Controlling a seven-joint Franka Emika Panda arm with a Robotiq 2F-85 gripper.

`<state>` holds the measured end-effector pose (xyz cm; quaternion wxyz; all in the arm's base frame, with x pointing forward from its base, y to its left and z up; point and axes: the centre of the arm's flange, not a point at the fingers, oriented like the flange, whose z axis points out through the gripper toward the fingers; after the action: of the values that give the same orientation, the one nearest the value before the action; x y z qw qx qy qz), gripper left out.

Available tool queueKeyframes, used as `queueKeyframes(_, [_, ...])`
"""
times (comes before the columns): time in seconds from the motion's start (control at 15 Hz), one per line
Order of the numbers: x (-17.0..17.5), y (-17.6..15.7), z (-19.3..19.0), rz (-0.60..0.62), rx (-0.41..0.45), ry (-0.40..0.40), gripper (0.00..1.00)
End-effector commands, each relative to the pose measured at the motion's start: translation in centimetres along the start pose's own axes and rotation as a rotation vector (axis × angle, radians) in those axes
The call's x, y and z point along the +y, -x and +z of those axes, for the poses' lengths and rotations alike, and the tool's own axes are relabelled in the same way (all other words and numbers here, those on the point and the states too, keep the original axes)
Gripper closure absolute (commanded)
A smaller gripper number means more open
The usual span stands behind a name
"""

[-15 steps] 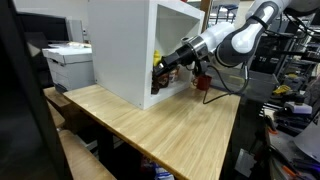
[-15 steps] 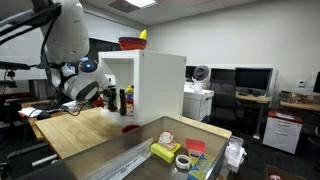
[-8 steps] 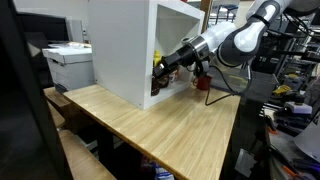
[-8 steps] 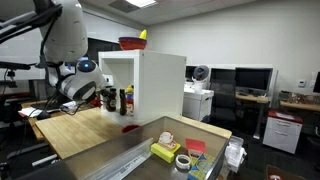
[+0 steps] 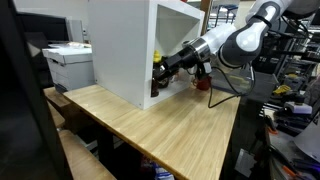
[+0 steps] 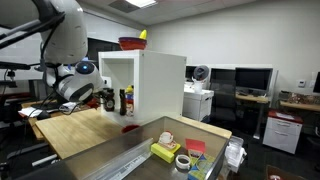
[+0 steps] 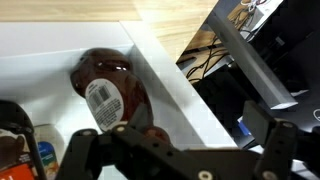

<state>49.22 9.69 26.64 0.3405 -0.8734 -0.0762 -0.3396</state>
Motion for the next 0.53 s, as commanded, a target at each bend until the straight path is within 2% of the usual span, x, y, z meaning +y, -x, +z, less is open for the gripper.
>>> queueKeyframes(0.0, [-0.7,3.1,0.4,0.072,0.021,-0.021,0.00])
queueKeyframes(0.33, [-0.5,3.3,0.5,0.089,0.019,-0.044,0.00])
queueKeyframes(0.4, [0.7,0.7,0.1,0.063,0.006,-0.034,0.00])
queueKeyframes(0.47, [0.7,0.8,0.2,0.067,0.007,-0.036,0.00])
